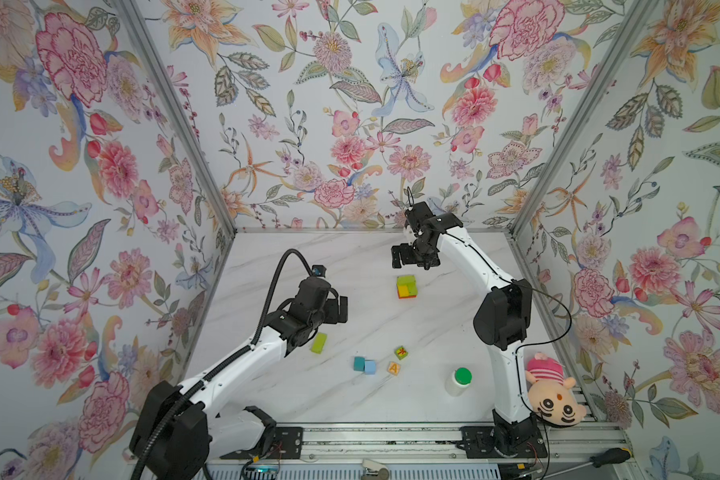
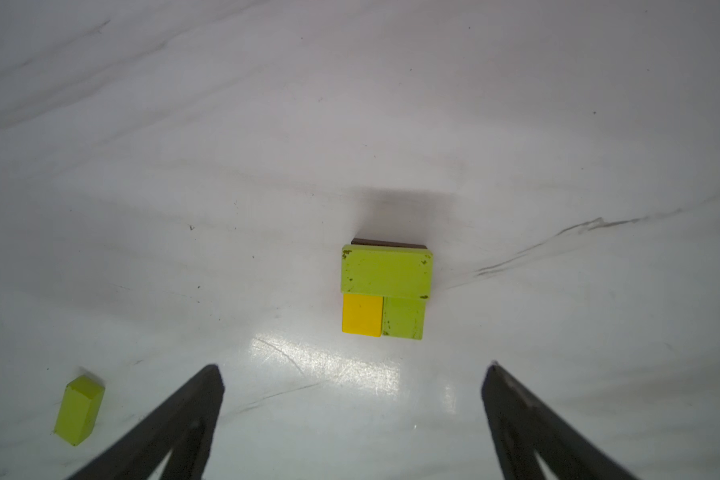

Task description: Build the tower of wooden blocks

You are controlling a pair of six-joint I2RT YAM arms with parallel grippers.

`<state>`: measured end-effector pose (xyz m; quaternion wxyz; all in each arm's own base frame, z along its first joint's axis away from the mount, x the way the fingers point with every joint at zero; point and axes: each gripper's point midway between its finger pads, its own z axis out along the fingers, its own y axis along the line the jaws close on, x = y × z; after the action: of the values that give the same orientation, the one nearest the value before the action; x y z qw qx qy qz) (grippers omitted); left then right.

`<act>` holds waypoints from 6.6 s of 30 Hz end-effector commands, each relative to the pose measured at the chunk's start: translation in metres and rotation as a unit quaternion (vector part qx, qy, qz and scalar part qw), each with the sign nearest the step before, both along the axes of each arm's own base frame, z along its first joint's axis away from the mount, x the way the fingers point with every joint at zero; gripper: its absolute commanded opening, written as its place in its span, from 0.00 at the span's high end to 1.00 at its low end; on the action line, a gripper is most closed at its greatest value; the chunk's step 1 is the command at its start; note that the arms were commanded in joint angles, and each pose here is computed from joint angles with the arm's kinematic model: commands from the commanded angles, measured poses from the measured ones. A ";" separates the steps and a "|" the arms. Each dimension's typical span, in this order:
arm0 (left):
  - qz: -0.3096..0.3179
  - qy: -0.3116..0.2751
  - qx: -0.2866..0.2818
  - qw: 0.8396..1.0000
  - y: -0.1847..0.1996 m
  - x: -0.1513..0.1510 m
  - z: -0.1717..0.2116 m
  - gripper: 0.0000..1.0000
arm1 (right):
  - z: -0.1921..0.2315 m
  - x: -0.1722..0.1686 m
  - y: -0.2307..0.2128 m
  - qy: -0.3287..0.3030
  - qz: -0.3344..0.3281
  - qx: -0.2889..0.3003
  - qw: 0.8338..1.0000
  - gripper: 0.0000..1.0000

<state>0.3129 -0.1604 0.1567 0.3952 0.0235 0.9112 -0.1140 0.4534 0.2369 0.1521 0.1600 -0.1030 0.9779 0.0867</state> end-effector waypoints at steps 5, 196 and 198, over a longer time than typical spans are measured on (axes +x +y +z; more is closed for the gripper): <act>0.096 0.063 -0.015 0.993 0.024 -0.049 -0.040 0.12 | 0.001 -0.038 0.035 0.016 0.061 -0.003 0.998 0.01; 0.022 -0.055 -0.060 0.996 0.038 -0.025 -0.006 0.01 | -0.098 -0.096 0.110 0.012 0.304 -0.010 0.953 0.02; 0.016 -0.060 -0.058 0.996 0.035 -0.022 -0.003 0.01 | -0.104 -0.096 0.111 0.016 0.308 -0.012 0.951 0.02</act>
<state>0.2875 -0.1197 0.1509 0.4429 -0.0179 0.8836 -0.1507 0.3519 0.3414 0.0551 0.0964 -0.3866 0.9095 0.1189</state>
